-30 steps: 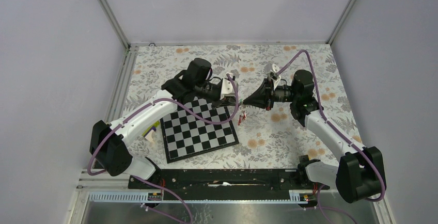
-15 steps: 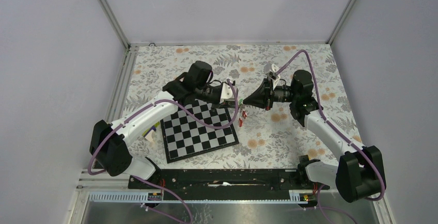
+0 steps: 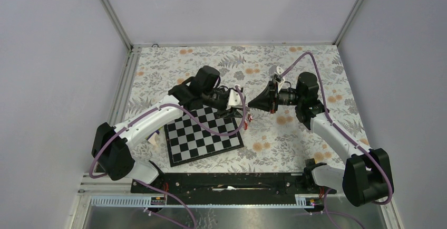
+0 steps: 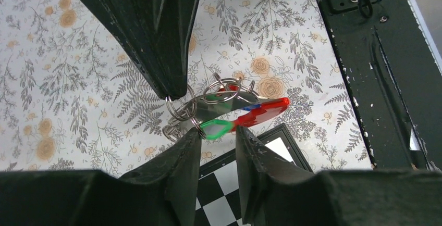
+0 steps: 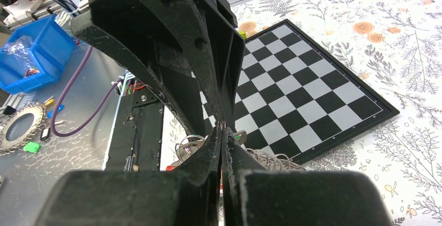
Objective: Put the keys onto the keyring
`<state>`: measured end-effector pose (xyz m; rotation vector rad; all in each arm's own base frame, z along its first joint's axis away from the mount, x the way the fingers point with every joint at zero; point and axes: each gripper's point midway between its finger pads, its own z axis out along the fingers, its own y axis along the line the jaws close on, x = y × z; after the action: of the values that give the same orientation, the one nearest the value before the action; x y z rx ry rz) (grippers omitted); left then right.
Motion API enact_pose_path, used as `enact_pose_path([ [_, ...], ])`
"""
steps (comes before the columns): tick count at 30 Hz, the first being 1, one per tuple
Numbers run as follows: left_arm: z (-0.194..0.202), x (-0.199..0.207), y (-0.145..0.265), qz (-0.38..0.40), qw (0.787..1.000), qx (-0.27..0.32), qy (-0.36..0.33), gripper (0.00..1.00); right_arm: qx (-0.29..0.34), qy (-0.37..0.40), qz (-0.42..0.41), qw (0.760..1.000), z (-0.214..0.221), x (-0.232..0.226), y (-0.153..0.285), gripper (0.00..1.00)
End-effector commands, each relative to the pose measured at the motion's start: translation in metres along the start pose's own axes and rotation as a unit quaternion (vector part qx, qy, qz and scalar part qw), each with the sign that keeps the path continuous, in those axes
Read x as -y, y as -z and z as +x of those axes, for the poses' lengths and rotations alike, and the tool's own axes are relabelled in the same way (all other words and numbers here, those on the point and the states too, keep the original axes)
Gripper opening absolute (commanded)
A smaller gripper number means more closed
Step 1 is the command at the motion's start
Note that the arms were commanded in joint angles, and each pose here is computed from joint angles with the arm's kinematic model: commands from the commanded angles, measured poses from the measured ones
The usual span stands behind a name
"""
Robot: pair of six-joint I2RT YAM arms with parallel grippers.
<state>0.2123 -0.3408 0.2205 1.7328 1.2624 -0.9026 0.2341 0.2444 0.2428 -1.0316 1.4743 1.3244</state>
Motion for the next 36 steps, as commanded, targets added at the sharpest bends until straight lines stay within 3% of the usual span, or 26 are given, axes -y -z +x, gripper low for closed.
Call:
enact_pose_path([
  [1, -0.023, -0.008, 0.011, -0.026, 0.999, 0.014, -0.02, 0.35, 0.006, 0.039, -0.004, 0.999, -0.005, 0.0, -0.001, 0.0],
  [12, -0.04, -0.023, 0.009, -0.044, 0.998, 0.037, 0.024, 0.38, -0.007, 0.06, -0.021, 0.998, 0.009, -0.003, 0.0, 0.0],
  [22, -0.038, -0.022, 0.0, -0.026, 0.998, 0.047, 0.041, 0.28, -0.009, 0.064, -0.022, 0.998, 0.011, -0.003, 0.001, 0.0],
  [36, -0.031, -0.033, -0.004, -0.047, 0.997, 0.043, 0.053, 0.35, -0.01, 0.063, -0.025, 0.998, 0.013, -0.005, 0.001, 0.0],
])
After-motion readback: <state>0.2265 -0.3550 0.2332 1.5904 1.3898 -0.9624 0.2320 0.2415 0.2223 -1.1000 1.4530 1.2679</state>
